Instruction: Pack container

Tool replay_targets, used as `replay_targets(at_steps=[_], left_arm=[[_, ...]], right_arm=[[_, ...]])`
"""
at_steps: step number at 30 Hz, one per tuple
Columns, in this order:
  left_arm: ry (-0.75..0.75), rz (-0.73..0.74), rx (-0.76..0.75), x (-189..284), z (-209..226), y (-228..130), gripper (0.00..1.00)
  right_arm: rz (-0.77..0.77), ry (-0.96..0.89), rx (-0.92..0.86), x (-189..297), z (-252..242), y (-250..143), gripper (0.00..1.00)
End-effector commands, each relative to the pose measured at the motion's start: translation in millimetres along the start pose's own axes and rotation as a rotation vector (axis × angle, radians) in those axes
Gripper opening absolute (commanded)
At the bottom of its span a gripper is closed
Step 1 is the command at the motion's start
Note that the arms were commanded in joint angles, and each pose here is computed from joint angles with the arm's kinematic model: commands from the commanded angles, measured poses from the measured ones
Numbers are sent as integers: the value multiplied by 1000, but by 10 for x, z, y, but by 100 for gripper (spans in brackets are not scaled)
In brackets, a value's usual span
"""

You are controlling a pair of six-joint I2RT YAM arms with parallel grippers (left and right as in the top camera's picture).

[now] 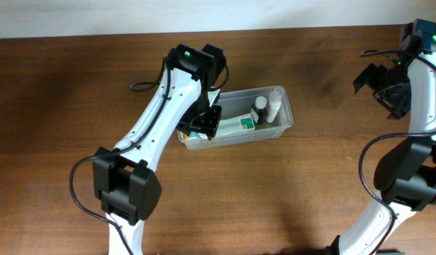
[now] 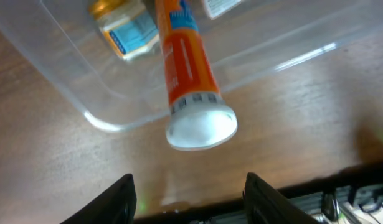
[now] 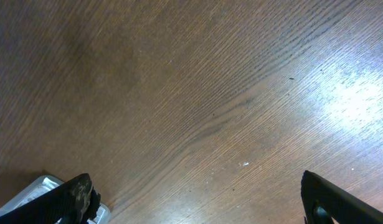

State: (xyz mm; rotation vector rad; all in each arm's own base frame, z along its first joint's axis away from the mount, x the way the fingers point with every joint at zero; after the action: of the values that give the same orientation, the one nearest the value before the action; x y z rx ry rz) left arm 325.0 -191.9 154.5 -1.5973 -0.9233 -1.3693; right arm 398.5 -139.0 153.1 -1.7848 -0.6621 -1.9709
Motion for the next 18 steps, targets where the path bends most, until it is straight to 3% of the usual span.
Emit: replay_targets(at_steps=[1,7,18], left_arm=[[17,-50,13,61,37,28,56],[12,-92,21,61,29,131,56],[16,-43,32,-170,52,78,56]], right_arm=[[-19,-2,-9,47,-9,16,98],[-19,-2,-9,47,-9,16,98],[-19,-2,-9,47,-9,16,98]])
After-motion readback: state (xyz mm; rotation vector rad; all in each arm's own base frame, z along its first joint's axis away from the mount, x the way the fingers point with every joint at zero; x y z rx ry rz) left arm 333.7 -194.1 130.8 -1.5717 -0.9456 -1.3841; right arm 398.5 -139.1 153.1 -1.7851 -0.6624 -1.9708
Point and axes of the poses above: each gripper's point midway between its finger pads, its own x axis back along the fingers, its own z axis along the line the jaws close on, y = z × x, the point moved 1 cm from there along x, back along the fingers, and after that the axes turned 6 degrees about -x, right-handed, at the moved point
